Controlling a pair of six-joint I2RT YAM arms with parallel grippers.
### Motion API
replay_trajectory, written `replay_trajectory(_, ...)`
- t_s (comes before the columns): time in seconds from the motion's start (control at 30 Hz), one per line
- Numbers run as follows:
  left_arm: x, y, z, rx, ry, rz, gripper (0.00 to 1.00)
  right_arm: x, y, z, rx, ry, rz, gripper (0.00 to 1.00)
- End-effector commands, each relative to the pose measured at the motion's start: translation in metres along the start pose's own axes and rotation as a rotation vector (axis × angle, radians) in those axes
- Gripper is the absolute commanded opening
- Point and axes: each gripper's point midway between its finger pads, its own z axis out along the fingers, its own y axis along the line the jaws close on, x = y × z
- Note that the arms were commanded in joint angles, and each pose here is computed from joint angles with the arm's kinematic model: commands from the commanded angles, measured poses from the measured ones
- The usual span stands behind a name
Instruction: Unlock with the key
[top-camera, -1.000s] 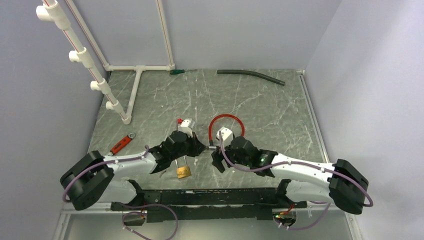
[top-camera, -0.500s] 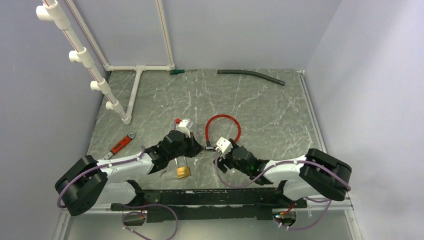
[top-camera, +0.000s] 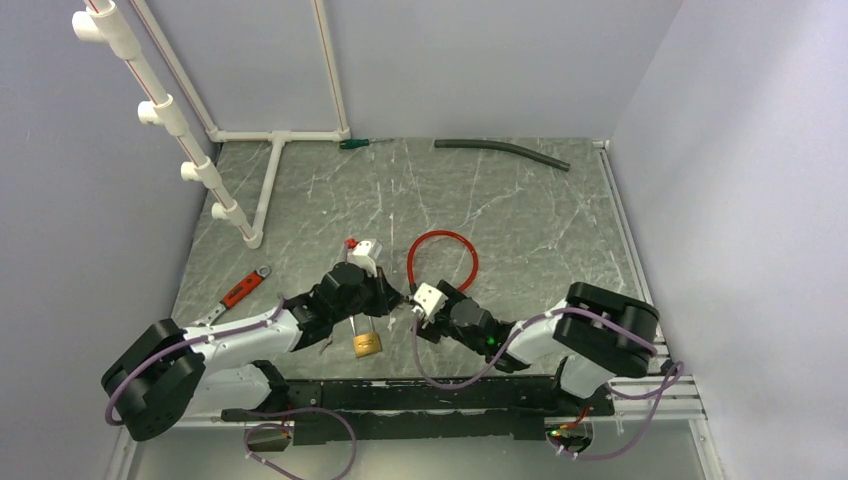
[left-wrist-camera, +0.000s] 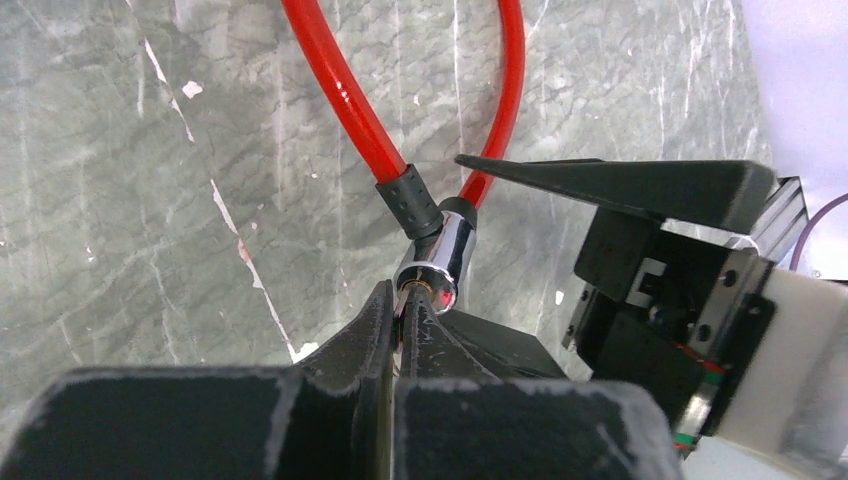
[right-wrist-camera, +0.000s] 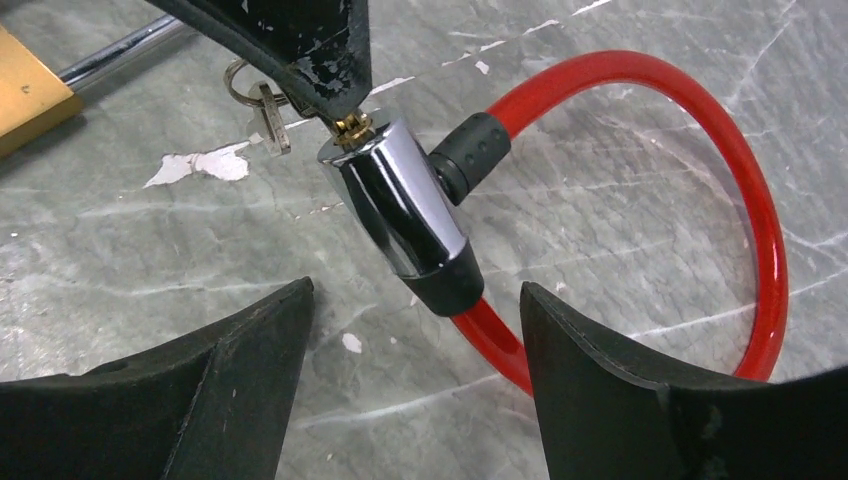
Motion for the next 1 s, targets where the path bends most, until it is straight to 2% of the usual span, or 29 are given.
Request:
replay_trajectory(0.0, -0.012, -0.010, -0.006, 0.043, -0.040, 0.017, 0.00, -0.034, -0.009, 0.013, 0.084, -0.126, -0.038, 0.77)
replay_trajectory(0.1, -0.012, -0.011, -0.008, 0.048, -0.043, 0.011, 0.00, -0.034, -0.003, 0.015, 0.085, -0.131, -0.076, 0.75)
replay_trajectory(0.33, -0.009, -0.012, -0.008, 0.059, -0.040, 0.002, 0.00, -0.047, 0.003, 0.012, 0.072, -0.185, -0.076, 0.54)
replay_trajectory(0.5, -0.008, -0.012, -0.008, 0.063, -0.038, -0.003, 0.00, -0.049, 0.013, 0.013, 0.039, -0.191, -0.110, 0.46)
replay_trajectory(0.53, -0.008, -0.012, -0.008, 0.064, -0.038, -0.003, 0.00, -0.049, 0.015, 0.014, 0.031, -0.189, -0.116, 0.40)
replay_trajectory(0.67, -0.009, -0.013, -0.008, 0.057, -0.027, 0.002, 0.00, -0.050, 0.023, 0.016, -0.002, -0.177, -0.137, 0.00)
replay_trajectory(0.87, -0.011, -0.015, -0.010, 0.053, -0.013, 0.032, 0.00, -0.074, 0.042, 0.001, -0.101, -0.239, -0.113, 0.00)
replay_trajectory(0.97, -0.011, -0.023, -0.014, 0.101, 0.002, 0.098, 0.00, -0.091, 0.048, -0.006, -0.157, -0.217, -0.026, 0.00)
